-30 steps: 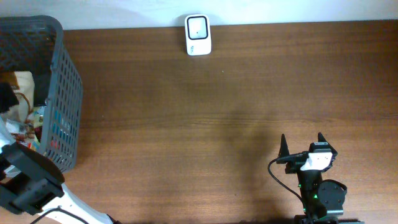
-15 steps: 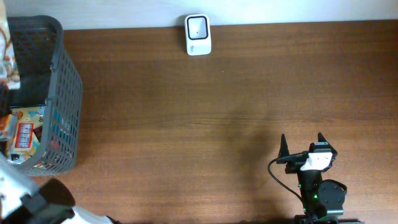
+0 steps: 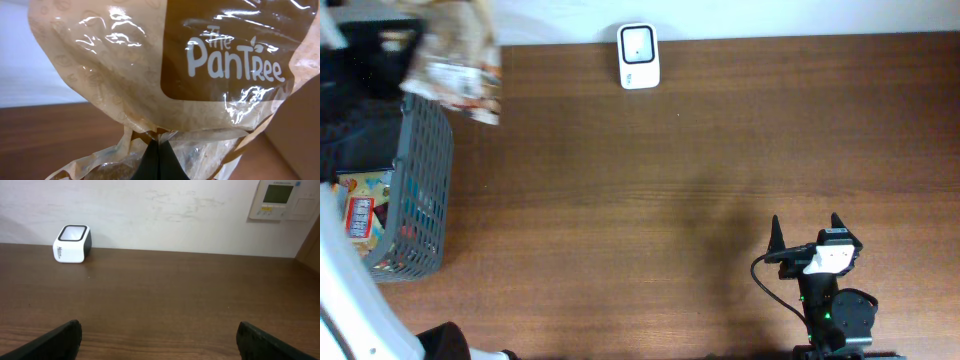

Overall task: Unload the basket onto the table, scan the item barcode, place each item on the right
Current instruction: 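Grasp the brown Pantree bag and lift it out of the basket, then carry the Pantree bag to the table center and release it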

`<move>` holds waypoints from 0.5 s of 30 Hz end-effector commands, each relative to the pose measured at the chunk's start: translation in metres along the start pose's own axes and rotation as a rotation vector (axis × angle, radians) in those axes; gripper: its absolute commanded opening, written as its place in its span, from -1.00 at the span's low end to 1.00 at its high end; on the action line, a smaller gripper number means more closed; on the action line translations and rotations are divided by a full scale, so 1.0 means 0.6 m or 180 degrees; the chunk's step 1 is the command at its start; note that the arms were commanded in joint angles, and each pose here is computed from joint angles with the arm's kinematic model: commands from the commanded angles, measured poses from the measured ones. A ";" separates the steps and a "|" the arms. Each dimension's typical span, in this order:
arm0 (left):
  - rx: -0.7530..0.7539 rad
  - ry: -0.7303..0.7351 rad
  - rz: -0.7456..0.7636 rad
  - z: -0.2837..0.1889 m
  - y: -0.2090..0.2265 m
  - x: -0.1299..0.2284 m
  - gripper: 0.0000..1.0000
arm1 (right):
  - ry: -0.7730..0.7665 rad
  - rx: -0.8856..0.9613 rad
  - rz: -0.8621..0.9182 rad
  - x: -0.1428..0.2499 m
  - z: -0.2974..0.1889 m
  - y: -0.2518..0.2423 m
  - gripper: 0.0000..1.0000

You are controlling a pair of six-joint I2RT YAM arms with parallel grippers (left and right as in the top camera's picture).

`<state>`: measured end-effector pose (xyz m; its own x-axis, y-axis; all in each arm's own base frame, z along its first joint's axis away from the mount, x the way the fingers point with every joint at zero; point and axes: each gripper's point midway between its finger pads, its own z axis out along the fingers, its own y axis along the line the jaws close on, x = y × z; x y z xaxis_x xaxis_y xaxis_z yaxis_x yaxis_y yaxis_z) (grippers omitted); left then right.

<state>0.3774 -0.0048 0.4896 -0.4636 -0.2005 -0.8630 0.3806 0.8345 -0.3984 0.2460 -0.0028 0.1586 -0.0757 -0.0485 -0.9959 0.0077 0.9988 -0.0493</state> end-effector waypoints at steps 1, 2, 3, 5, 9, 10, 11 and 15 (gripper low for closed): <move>0.0372 0.0356 -0.0094 0.065 -0.055 0.046 -1.00 | 0.0016 0.0005 0.0002 0.006 0.000 0.001 0.97; 0.0332 0.0467 -0.0102 0.085 -0.058 0.062 -1.00 | 0.0015 0.0005 0.0002 0.005 0.000 0.001 0.96; 0.0266 0.0590 -0.0115 0.107 -0.058 0.081 -1.00 | 0.0015 0.0005 0.0002 0.005 0.000 0.001 0.97; 0.0045 0.0811 -0.0232 0.148 -0.051 0.117 -1.00 | 0.0016 0.0005 0.0002 0.006 0.000 0.001 0.97; -0.0613 0.1215 -0.0709 0.223 -0.029 0.201 -1.00 | 0.0015 0.0005 0.0002 0.005 0.000 0.001 0.97; -0.0740 0.1338 -0.0833 0.244 -0.029 0.229 -1.00 | 0.0016 0.0005 0.0002 0.006 0.000 0.001 0.97; -0.0827 0.1435 -0.0934 0.259 -0.031 0.251 -1.00 | 0.0016 0.0005 0.0002 0.006 0.000 0.001 0.97; -0.1091 0.1880 -0.1205 0.328 -0.044 0.354 -1.00 | 0.0015 0.0005 0.0002 0.005 0.000 0.001 0.97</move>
<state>0.4201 -0.1557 0.3025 -0.8758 -0.1647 -0.4537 0.0845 0.8731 -0.4801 0.2460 -0.0029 0.1586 -0.0758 -0.0489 -0.9959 0.0081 0.9987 -0.0497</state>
